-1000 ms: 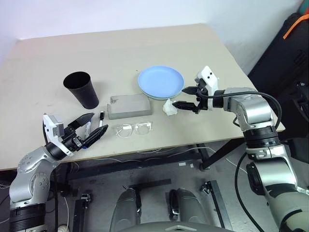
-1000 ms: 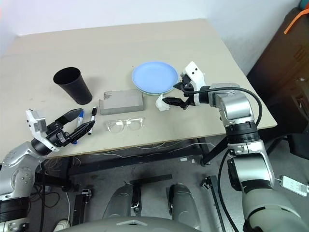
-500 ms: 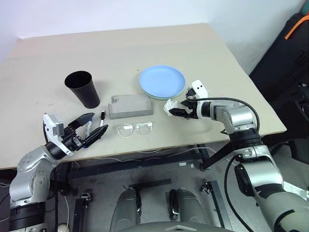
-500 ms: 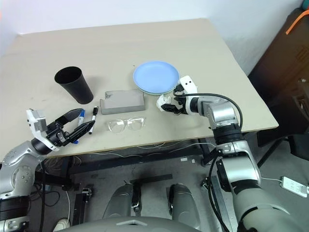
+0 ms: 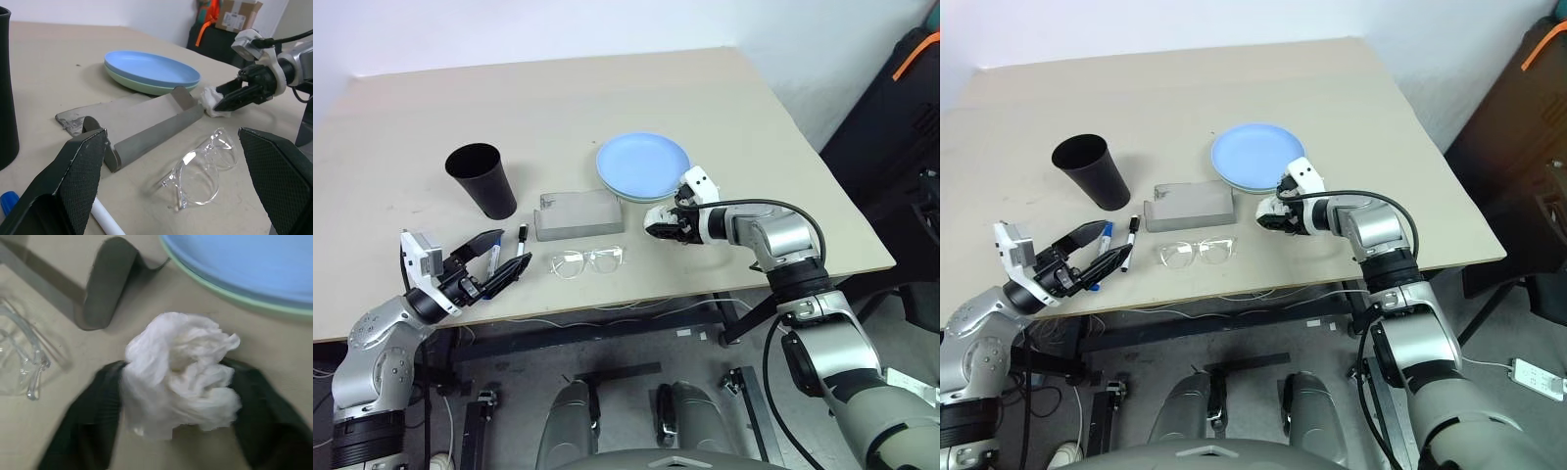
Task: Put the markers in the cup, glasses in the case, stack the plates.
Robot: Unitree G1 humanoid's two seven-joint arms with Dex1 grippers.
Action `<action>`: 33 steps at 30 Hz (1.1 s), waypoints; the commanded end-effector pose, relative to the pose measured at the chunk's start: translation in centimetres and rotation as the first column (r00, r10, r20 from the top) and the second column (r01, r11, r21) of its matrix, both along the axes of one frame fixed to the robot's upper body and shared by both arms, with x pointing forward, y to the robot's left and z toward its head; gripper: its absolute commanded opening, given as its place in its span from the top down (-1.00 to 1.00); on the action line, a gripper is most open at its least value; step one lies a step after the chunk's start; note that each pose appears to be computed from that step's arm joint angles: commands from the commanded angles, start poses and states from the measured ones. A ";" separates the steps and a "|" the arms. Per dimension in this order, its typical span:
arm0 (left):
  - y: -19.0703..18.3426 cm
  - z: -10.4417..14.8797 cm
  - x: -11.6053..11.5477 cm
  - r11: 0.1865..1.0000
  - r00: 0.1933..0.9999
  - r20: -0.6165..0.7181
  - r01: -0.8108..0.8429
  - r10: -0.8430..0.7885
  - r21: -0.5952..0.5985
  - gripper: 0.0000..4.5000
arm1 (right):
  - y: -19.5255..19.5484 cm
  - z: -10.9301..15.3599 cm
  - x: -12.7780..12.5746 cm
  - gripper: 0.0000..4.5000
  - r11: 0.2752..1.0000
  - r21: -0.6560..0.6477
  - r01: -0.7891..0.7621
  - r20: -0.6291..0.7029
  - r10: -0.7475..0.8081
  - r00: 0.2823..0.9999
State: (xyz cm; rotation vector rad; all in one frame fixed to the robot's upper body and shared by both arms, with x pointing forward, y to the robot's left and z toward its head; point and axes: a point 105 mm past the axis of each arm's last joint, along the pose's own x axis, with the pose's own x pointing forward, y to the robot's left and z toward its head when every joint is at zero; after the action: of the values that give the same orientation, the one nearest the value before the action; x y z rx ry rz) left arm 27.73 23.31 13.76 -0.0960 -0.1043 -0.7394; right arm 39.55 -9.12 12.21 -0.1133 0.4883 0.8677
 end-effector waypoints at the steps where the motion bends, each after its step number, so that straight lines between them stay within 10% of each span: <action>1: -0.2 0.7 0.0 1.000 0.999 0.035 0.006 -0.006 0.014 -1.00 | 0.1 2.2 -0.1 0.14 0.999 0.017 -0.032 0.075 0.031 0.997; 7: -0.1 0.7 0.3 1.000 0.999 0.035 0.005 -0.006 0.014 -1.00 | -1.1 5.7 -1.0 0.98 0.995 0.034 -0.095 0.155 0.088 0.984; 14: -0.3 0.7 0.5 1.000 0.999 0.037 0.011 -0.011 0.011 -1.00 | -1.3 12.5 2.6 0.98 0.987 0.159 0.034 0.361 -0.091 0.928; 23: -0.8 0.7 1.0 1.000 0.998 0.055 0.014 -0.014 0.000 -1.00 | -0.9 10.0 7.9 0.98 0.957 0.111 0.269 0.347 -0.291 0.891; 33: -0.6 0.9 0.8 1.000 0.998 0.061 0.000 -0.001 0.003 -1.00 | 0.7 9.7 8.2 -0.34 0.957 0.126 0.263 0.334 -0.290 0.897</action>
State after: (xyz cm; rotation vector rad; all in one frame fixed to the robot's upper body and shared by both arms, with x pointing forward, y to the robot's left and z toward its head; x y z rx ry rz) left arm 28.77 22.50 13.72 -0.1015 -0.1239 -0.7489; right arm 47.59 -9.16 19.77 -0.1186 0.1929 0.5464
